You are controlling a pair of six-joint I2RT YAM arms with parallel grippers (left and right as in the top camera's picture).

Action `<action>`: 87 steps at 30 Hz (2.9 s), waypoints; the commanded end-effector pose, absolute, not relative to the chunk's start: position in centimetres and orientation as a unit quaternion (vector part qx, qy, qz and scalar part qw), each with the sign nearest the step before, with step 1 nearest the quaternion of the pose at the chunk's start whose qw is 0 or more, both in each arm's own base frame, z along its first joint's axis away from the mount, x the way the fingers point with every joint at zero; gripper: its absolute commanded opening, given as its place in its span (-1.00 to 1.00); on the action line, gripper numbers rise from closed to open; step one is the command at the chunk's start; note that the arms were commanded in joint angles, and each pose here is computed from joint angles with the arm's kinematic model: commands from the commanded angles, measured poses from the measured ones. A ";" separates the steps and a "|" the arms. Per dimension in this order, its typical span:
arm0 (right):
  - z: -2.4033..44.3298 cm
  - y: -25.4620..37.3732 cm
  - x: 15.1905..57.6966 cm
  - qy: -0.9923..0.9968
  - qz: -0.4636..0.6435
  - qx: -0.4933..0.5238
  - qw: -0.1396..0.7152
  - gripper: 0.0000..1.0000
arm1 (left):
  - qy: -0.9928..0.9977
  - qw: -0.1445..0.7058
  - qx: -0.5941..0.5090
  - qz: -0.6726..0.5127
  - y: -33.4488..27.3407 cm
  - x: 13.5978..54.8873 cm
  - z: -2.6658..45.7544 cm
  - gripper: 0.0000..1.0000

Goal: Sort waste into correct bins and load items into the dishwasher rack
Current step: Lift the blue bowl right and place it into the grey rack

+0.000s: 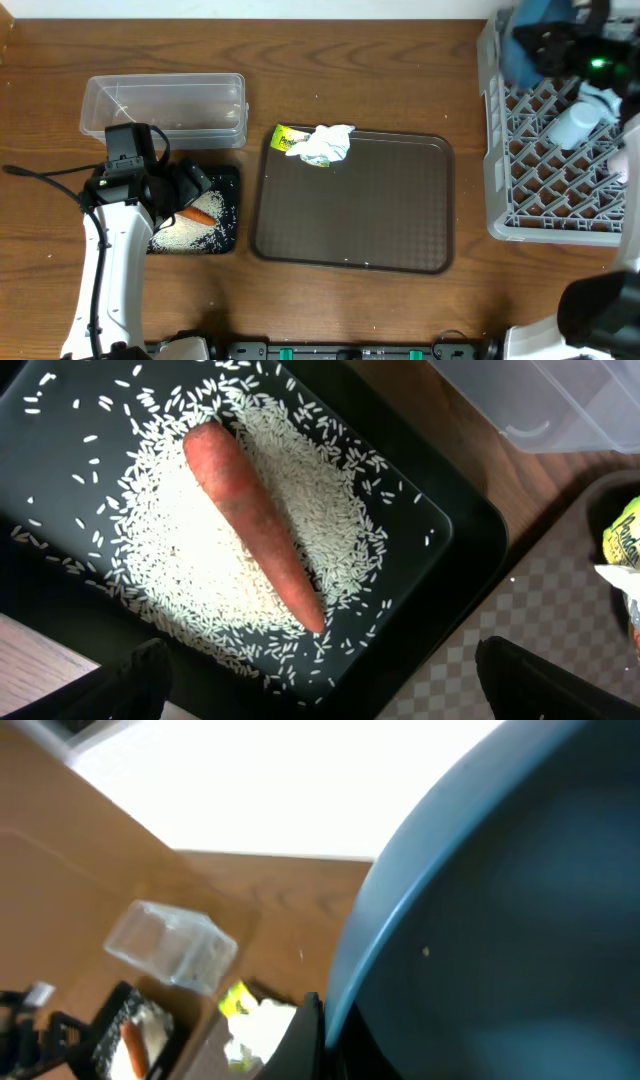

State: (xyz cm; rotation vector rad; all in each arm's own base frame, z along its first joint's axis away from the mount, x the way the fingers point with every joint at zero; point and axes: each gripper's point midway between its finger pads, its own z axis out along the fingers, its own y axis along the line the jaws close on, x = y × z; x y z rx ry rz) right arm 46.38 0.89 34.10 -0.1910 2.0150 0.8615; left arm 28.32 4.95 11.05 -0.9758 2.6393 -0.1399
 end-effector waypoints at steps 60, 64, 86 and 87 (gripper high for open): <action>23.9 -30.0 44.7 0.732 0.394 0.100 0.547 -0.98 | 0.925 0.160 -0.343 -0.048 5.1 28.3 11.0 0.99; 23.4 -29.8 44.5 0.735 0.392 0.098 0.545 -0.98 | 0.925 0.160 -0.343 -0.048 5.1 28.3 11.0 0.99; 16.2 -35.4 41.0 0.778 0.290 0.348 0.435 -0.77 | 0.925 0.160 -0.343 -0.048 5.1 28.3 11.0 0.99; 16.3 -35.4 40.9 0.780 0.285 0.351 0.433 -0.73 | 0.925 0.160 -0.343 -0.048 5.1 28.3 11.0 0.99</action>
